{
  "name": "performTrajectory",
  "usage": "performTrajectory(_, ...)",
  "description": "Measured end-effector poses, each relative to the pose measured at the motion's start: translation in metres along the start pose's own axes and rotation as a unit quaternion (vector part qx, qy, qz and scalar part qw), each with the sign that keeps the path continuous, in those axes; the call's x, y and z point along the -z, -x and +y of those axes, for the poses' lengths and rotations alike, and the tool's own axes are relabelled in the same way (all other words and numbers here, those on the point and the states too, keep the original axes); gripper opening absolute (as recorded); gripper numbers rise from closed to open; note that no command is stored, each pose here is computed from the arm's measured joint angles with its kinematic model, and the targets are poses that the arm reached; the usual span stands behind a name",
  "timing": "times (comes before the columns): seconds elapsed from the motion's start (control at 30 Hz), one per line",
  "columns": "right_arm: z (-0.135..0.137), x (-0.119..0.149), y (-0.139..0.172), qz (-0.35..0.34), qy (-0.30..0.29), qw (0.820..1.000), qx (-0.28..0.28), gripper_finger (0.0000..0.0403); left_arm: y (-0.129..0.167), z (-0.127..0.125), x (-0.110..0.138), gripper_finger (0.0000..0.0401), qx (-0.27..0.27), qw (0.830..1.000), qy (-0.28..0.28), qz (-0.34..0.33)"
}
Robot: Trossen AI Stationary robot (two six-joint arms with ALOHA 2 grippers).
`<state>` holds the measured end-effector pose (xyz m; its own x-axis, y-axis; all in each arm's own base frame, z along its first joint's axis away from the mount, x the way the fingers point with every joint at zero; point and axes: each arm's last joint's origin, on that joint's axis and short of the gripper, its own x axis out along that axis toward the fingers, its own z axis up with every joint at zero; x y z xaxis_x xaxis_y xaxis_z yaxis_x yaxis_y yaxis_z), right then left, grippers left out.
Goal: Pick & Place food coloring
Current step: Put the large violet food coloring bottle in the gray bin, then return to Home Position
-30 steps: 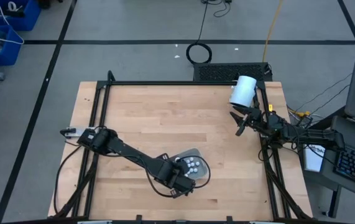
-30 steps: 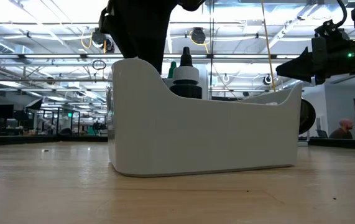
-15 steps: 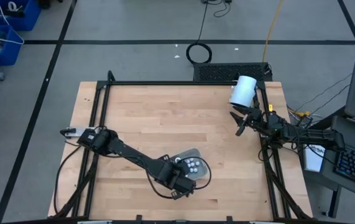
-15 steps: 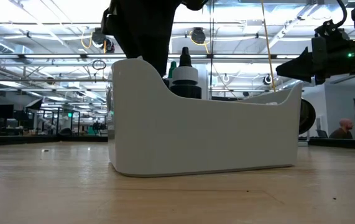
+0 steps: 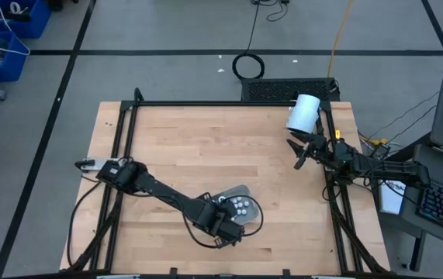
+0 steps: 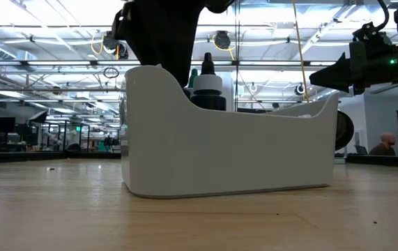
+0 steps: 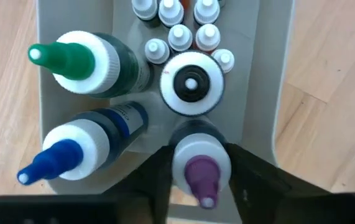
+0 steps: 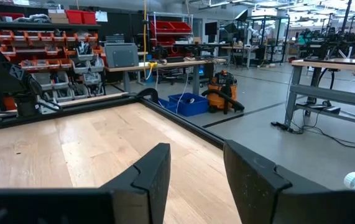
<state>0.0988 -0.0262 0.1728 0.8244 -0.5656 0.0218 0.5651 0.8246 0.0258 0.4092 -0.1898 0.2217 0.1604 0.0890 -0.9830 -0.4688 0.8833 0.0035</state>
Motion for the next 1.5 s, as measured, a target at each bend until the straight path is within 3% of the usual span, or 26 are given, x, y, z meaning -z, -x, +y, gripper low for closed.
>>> performTrajectory(0.17, 0.000, 0.000, 0.000, 0.000, 0.000, 1.000, 0.000, 0.0141, -0.005, 0.000, 0.001, 0.0217, -0.005, 1.000, 0.001, 0.006)
performTrajectory(0.33, 0.000, 0.000, 0.000, 0.000, 0.000, 1.000, 0.000, 0.0141, -0.004, -0.002, 0.000, 0.0259, 0.005, 1.000, 0.003, 0.000)
performTrajectory(0.7, 0.000, 0.000, 0.000, 0.000, 0.000, 1.000, 0.000, 0.0141, 0.016, 0.000, -0.002, 0.0279, 0.036, 0.999, 0.000, -0.017)
performTrajectory(0.9, 0.000, 0.000, 0.000, 0.000, 0.000, 1.000, 0.000, 0.0141, 0.051, 0.012, -0.001, 0.0276, 0.015, 0.995, -0.012, -0.096)
performTrajectory(0.97, 0.000, 0.000, 0.000, 0.000, 0.000, 1.000, 0.000, 0.0141, 0.067, 0.016, 0.003, 0.0276, -0.011, 0.989, -0.034, -0.144)
performTrajectory(1.13, 0.000, 0.000, 0.000, 0.000, 0.000, 1.000, 0.000, 0.0141, 0.115, 0.024, 0.021, 0.0278, -0.053, 0.957, -0.152, -0.242)
performTrajectory(1.2, 0.000, 0.000, 0.000, 0.000, 0.000, 1.000, 0.000, 0.0141, 0.141, 0.039, 0.029, 0.0277, -0.095, 0.939, -0.154, -0.292)
performTrajectory(1.3, 0.000, 0.000, 0.000, 0.000, 0.000, 1.000, 0.000, 0.0141, 0.168, 0.071, 0.045, 0.0276, -0.157, 0.907, -0.109, -0.375)
performTrajectory(1.37, 0.000, 0.000, 0.000, 0.000, 0.000, 1.000, 0.000, 0.0141, 0.165, 0.087, 0.059, 0.0276, -0.155, 0.897, -0.092, -0.404)
performTrajectory(1.5, 0.000, 0.000, 0.000, 0.000, 0.000, 1.000, 0.000, 0.0141, 0.123, 0.123, 0.080, 0.0274, -0.113, 0.890, -0.065, -0.436)
